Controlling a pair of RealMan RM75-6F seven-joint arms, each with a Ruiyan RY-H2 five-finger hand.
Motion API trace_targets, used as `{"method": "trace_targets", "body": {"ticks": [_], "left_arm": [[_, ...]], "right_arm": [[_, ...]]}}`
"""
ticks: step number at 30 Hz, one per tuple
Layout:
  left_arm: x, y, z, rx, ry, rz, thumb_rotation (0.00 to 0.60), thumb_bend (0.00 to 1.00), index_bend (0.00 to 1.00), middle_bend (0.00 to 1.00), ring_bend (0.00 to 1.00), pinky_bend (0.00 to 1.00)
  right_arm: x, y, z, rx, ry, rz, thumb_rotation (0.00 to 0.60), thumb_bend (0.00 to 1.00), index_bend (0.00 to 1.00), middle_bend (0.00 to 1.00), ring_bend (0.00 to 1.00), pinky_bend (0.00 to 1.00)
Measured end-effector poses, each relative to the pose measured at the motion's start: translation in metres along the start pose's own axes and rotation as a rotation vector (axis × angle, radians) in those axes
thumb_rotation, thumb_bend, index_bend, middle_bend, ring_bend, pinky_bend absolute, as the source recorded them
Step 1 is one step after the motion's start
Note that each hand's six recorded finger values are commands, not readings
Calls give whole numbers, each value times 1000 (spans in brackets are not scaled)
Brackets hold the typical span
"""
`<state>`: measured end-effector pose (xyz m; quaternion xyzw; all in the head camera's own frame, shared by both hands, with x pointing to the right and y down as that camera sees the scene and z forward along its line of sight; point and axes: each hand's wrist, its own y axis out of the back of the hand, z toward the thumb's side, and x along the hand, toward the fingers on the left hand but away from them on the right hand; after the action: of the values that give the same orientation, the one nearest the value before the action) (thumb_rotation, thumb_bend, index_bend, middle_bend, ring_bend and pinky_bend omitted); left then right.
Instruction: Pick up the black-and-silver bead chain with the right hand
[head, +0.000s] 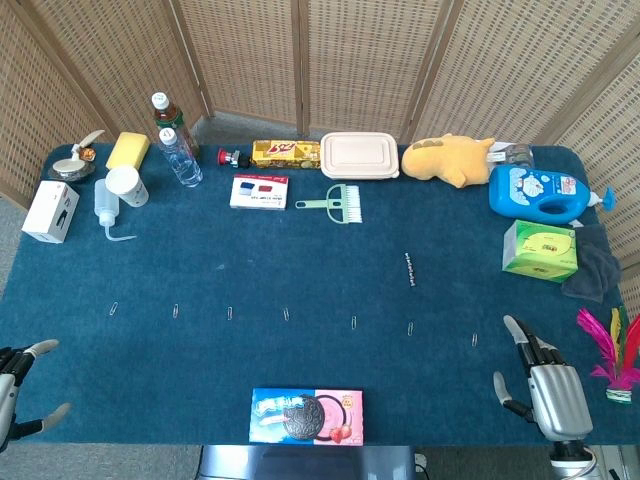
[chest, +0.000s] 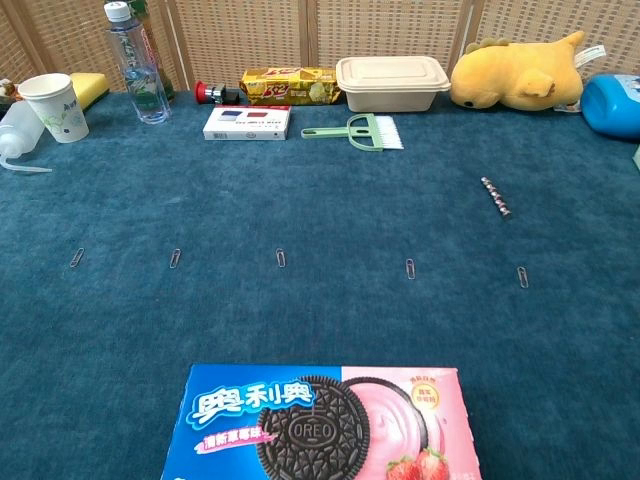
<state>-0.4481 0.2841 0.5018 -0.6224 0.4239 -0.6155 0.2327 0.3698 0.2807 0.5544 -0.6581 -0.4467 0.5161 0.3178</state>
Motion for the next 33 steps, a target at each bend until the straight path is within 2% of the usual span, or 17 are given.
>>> {"method": "trace_targets", "body": {"ticks": [7,16,22,29,33], "left_arm": [[2,-1,6,-23,-26,22,586,265,217,250,200,110],[10,2,11,-6,-46,18,586,265,217,250,200,110],[19,-2,16,-13,-64,-7,586,265,217,250,201,110],[29,-9,19,-13,-71,-31,585,265,217,250,202,110],[36,-13,21,-11,-74,-43,585,265,217,250,202,110]], "right_arm": [[-1,-1,-2,-6,-7,6,504,486,25,126,226,289],[-19,8,11,-44,52,-19,506,456,25,126,226,289],[-47,15,36,-59,94,-55,505,426,25,126,225,289],[-85,4,71,-31,146,-11,504,412,25,117,152,289],[-111,-10,96,-40,171,29,503,399,25,133,182,292]]}}
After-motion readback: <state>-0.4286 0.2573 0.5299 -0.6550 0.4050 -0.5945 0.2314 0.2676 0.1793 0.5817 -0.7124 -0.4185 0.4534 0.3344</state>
